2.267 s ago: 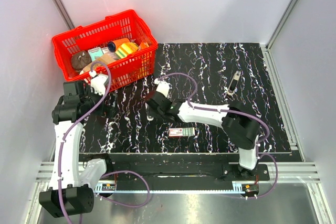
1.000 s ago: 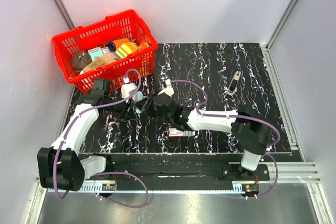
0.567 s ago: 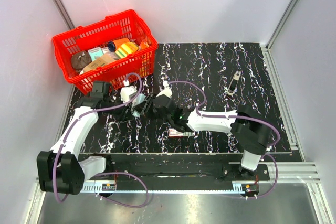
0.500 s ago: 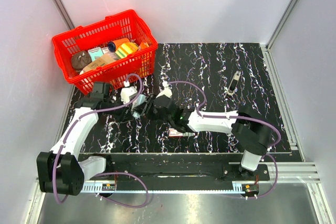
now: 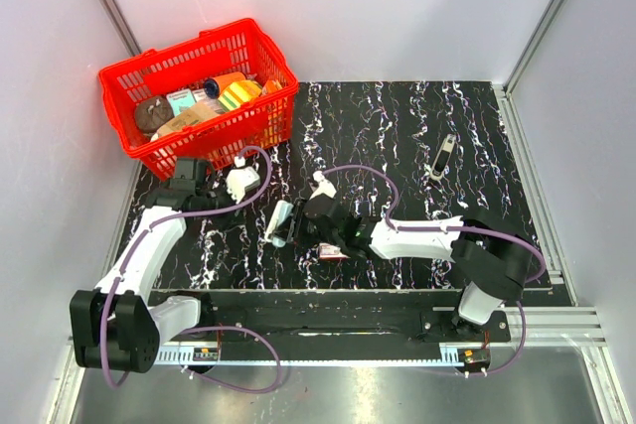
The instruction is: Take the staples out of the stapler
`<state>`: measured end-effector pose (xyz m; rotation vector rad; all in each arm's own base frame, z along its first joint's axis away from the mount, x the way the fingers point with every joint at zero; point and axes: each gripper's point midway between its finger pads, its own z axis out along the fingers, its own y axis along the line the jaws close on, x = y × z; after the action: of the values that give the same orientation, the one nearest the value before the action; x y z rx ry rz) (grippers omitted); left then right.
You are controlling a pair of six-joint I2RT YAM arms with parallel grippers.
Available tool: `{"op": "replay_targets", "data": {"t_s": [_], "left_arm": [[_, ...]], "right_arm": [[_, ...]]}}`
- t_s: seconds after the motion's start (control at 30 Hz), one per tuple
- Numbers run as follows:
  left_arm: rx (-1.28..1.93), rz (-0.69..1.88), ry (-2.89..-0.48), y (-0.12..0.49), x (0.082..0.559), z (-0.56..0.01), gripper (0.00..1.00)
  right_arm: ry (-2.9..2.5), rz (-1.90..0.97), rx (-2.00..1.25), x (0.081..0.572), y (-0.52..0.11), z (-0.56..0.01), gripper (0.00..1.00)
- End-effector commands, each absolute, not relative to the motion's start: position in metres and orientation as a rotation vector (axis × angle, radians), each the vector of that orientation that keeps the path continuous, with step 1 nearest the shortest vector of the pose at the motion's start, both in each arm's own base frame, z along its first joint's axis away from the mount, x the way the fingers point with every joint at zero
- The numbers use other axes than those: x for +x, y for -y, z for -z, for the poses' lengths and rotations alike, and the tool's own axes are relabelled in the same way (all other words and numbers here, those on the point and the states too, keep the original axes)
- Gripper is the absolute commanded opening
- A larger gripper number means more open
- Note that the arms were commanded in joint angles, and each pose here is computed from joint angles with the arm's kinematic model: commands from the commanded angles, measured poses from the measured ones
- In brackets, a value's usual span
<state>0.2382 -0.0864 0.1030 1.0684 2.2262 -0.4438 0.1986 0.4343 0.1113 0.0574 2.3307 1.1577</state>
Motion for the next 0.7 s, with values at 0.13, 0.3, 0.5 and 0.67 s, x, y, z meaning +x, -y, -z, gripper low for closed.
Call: {"op": "replay_targets", "data": {"t_s": [0.13, 0.3, 0.5, 0.67], "left_arm": [[1.185, 0.705, -2.121, 0.114, 0.206, -0.131, 0.68], [1.208, 0.75, -2.073, 0.12, 0.203, -0.135, 0.69], [1.235, 0.74, -2.087, 0.118, 0.206, -0.126, 0.66], [1.24, 0.695, -2.057, 0.116, 0.214, -0.127, 0.49]], "right_arm": [[-2.122, -1.269, 0.092, 0.221, -0.455, -0.173, 0.0], [-2.07, -1.367, 0.111, 0.225, -0.475, -0.193, 0.0], [-2.063, -1.452, 0.104, 0.22, -0.488, -0.201, 0.0], [-2.086, -1.472, 0.098, 0.216, -0.489, -0.193, 0.0]]}}
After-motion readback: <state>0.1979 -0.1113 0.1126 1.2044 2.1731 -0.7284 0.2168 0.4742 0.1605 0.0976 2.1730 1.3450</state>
